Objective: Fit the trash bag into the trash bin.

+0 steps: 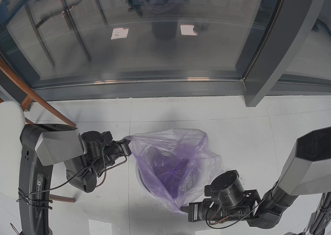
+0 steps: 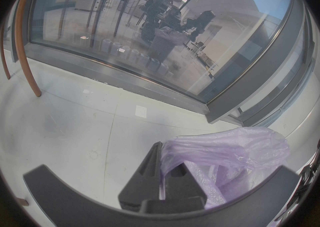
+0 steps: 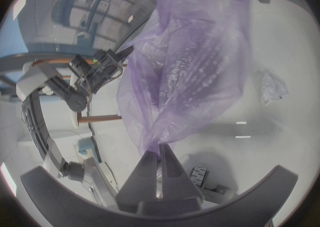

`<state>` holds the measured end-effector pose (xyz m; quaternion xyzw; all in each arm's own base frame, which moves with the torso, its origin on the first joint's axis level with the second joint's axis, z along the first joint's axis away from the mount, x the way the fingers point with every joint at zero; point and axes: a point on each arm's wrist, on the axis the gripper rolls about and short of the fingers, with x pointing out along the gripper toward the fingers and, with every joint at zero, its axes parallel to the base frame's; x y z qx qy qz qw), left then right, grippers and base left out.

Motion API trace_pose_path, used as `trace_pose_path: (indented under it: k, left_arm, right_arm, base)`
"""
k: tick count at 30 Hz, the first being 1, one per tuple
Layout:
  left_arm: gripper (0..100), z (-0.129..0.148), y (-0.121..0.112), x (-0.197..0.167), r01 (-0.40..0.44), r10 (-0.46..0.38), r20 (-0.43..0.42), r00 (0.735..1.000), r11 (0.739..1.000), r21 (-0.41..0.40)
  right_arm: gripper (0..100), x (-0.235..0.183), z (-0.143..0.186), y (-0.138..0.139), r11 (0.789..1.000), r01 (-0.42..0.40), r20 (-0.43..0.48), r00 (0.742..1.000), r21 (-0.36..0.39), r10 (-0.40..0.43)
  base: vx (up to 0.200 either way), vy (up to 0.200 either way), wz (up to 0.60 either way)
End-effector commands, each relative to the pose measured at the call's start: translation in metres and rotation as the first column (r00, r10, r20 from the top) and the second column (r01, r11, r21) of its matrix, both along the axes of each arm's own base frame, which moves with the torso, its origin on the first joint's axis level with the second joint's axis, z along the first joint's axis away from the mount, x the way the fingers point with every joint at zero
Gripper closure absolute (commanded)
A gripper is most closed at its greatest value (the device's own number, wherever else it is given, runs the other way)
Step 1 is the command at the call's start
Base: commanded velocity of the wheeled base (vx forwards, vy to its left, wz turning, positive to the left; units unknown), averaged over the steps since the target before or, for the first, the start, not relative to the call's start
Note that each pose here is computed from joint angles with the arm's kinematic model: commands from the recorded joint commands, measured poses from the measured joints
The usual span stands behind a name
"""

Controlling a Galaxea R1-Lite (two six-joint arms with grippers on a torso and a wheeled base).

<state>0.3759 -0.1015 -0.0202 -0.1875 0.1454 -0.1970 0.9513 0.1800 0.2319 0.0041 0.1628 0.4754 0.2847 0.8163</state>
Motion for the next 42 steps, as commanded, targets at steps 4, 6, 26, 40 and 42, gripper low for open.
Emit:
trace_pose_path:
  k: [4,6,26,40,42]
  left_arm:
    - [100,0.016,0.009,-0.02,-0.008,0.009,-0.052,0.999,1.0,0.017]
    - [100,0.019,0.01,-0.025,-0.005,0.007,-0.073,0.997,1.0,0.025]
    - [100,-0.017,0.031,-0.02,-0.023,0.055,-0.168,0.984,0.982,0.188]
    - [100,-0.026,0.028,-0.003,0.015,0.02,-0.168,0.986,0.979,0.203]
    - [100,-0.024,0.024,0.003,0.021,0.009,-0.152,0.988,0.98,0.197]
  right_arm:
    - [100,-0.007,-0.014,0.012,0.988,-0.114,0.084,0.989,-0.105,0.123]
    - [100,-0.009,-0.015,0.023,0.986,-0.139,0.094,0.985,-0.095,0.148]
    - [100,-0.021,-0.072,0.074,0.96,-0.182,0.128,0.969,-0.213,0.213]
    - [100,-0.004,-0.083,0.052,0.921,-0.044,0.098,0.991,-0.386,0.088]
    - [100,-0.003,-0.083,0.05,0.913,-0.023,0.107,0.992,-0.408,0.073]
  base:
    - [0.0,0.0,0.0]
    - [0.0,0.0,0.0]
    - [0.0,0.0,0.0]
    - [0.0,0.0,0.0]
    - [0.0,0.0,0.0]
